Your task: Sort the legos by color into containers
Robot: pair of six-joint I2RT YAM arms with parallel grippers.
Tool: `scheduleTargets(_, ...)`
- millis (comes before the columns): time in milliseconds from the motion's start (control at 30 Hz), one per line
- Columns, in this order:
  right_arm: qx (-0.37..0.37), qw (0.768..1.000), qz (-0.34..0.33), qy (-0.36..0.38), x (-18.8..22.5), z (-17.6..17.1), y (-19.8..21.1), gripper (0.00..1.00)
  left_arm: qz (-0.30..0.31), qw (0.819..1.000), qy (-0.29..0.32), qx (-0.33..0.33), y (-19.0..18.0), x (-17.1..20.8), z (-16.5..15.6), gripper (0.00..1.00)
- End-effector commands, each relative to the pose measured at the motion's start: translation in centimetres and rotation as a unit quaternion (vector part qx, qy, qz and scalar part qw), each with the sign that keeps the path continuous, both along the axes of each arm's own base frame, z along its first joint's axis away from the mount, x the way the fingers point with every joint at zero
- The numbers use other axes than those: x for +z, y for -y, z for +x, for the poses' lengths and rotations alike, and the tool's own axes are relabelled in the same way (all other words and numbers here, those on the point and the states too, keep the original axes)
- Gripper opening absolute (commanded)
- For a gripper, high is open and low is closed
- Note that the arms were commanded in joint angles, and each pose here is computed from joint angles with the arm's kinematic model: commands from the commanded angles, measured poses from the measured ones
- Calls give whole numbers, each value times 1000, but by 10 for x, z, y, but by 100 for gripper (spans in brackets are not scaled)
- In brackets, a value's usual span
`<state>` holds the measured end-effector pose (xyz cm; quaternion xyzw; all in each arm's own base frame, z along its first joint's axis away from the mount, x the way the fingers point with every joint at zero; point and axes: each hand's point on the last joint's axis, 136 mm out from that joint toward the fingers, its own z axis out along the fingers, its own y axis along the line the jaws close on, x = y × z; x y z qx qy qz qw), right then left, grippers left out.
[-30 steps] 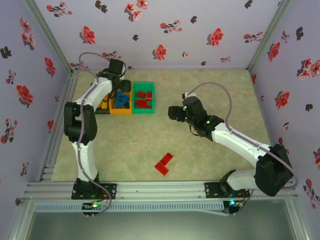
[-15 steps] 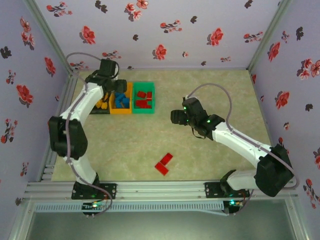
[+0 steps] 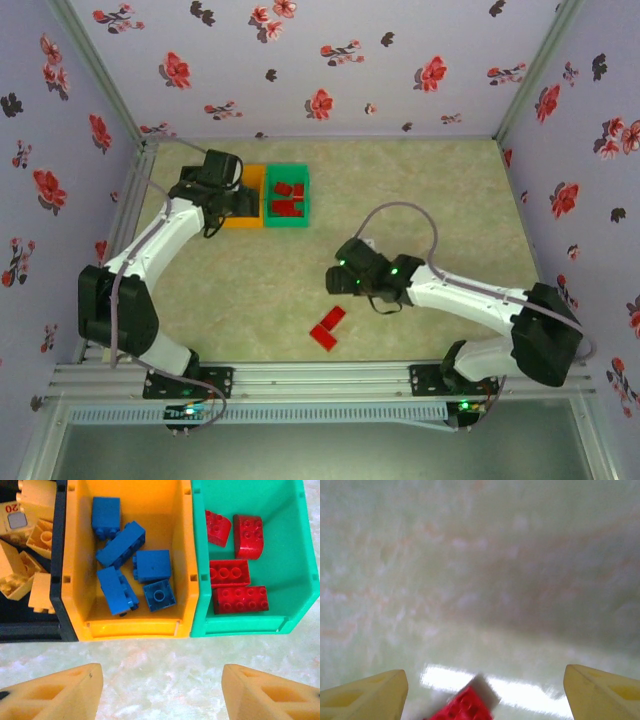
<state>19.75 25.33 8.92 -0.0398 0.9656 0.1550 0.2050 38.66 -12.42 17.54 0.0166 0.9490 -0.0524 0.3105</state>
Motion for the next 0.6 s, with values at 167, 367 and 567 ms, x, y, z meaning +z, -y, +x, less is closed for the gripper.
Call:
scheduleTargets(167, -84, 994, -4, -75, -28, -46, -4, 84, 4, 1000, 9, 10, 1, 6, -12, 65)
scheduleTargets(367, -79, 991, 8, -109, -43, -57, -20, 78, 15, 1000, 11, 7, 2, 11, -17, 65)
scheduleTargets(567, -62, 989, 18, -129, -53, -62, -35, 75, 31, 999, 10, 5, 1, 13, -20, 64)
